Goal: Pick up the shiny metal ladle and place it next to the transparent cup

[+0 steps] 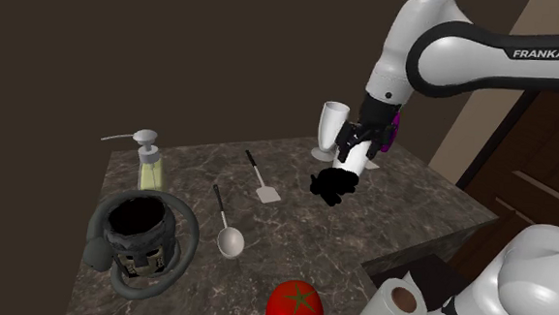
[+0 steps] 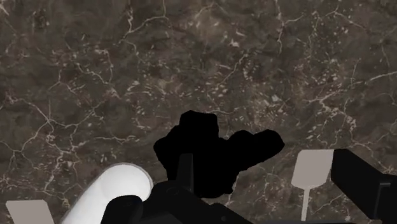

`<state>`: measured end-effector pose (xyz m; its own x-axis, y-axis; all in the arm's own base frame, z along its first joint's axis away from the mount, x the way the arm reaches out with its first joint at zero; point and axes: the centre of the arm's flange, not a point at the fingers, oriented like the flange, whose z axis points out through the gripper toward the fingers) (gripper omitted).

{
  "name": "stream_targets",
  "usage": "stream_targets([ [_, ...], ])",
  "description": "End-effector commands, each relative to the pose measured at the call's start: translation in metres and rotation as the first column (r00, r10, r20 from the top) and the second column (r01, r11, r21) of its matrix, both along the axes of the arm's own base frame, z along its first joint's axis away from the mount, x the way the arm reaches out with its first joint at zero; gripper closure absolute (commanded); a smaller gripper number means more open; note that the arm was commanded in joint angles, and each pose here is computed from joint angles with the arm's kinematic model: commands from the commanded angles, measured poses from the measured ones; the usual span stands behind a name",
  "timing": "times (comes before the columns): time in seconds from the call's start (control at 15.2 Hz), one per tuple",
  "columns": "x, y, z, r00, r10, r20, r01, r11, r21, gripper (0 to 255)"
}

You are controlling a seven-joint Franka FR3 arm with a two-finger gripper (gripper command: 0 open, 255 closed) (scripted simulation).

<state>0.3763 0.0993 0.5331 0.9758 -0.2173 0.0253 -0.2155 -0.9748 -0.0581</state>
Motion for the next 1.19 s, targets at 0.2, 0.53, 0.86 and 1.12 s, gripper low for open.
stream_targets([
  [0.2,0.028,0.049,-0.030,1.000,-0.008,-0.007,0.008,1.000,0.011,0],
  [0.53,0.056,0.101,-0.060,1.000,-0.015,-0.014,0.015,1.000,0.022,0],
  [0.86,0.084,0.152,-0.089,1.000,-0.022,-0.022,0.023,0.999,0.032,0],
  [1.12,0.106,0.193,-0.112,0.999,-0.027,-0.028,0.028,0.999,0.040,0],
])
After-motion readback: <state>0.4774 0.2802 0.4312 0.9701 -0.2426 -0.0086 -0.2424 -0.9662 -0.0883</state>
